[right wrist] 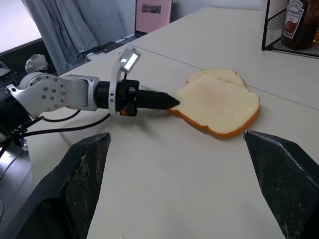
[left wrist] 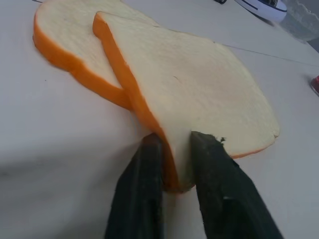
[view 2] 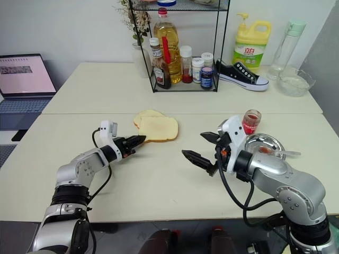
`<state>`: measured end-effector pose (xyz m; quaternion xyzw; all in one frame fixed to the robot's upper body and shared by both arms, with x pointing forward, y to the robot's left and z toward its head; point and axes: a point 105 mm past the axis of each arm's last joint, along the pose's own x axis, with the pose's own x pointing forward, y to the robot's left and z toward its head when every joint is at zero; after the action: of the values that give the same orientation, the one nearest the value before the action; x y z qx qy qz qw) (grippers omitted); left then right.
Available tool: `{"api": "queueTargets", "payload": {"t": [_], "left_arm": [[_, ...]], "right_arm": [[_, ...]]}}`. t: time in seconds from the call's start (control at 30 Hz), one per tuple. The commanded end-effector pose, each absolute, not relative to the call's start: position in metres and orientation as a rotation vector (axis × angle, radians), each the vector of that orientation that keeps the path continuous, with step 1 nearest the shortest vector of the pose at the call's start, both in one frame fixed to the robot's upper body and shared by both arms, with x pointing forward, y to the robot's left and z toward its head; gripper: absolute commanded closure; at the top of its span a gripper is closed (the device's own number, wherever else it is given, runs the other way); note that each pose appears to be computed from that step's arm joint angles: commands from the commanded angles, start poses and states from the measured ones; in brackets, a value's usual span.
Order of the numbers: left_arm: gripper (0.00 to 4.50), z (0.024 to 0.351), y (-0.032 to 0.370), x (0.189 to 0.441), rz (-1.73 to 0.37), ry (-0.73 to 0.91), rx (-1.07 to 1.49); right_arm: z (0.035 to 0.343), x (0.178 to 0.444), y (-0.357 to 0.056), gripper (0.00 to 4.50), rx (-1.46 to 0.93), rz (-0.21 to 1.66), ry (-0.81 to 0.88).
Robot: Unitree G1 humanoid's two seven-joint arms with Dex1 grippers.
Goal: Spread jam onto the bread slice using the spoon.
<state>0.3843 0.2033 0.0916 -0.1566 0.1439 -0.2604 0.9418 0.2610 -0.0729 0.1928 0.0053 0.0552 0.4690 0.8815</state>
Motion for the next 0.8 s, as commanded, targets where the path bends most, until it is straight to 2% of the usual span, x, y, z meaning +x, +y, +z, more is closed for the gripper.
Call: {"api": "queueTargets", "payload": {"t": [0.03,0.23,0.5,0.6,0.73,0.8], "left_arm": [[4.47,0.105,0.205,0.387,-0.531,0.246,-0.303],[4.47,0.13,0.192,0.381,-0.633,0.216,-0.254],[4.47,0.195,0.126,0.336,-1.056,0.184,-0.268],[4.47,0.194,0.104,0.315,-1.187,0.246,-0.258],[4.47,0.169,0.093,0.298,-1.268,0.352,-0.272],[4.47,0.178,0.085,0.294,-1.321,0.338,-0.376]], "right_arm": [[0.205,0.247,-0.065,0.0,0.011,1.051,0.059],[0.208,0.245,-0.065,0.0,0.029,1.062,0.046],[0.195,0.251,-0.111,0.0,-0.058,0.878,0.095],[0.188,0.243,-0.13,0.0,-0.086,0.824,0.131],[0.183,0.236,-0.145,0.0,-0.095,0.756,0.151],[0.182,0.234,-0.145,0.0,-0.076,0.736,0.144]]}}
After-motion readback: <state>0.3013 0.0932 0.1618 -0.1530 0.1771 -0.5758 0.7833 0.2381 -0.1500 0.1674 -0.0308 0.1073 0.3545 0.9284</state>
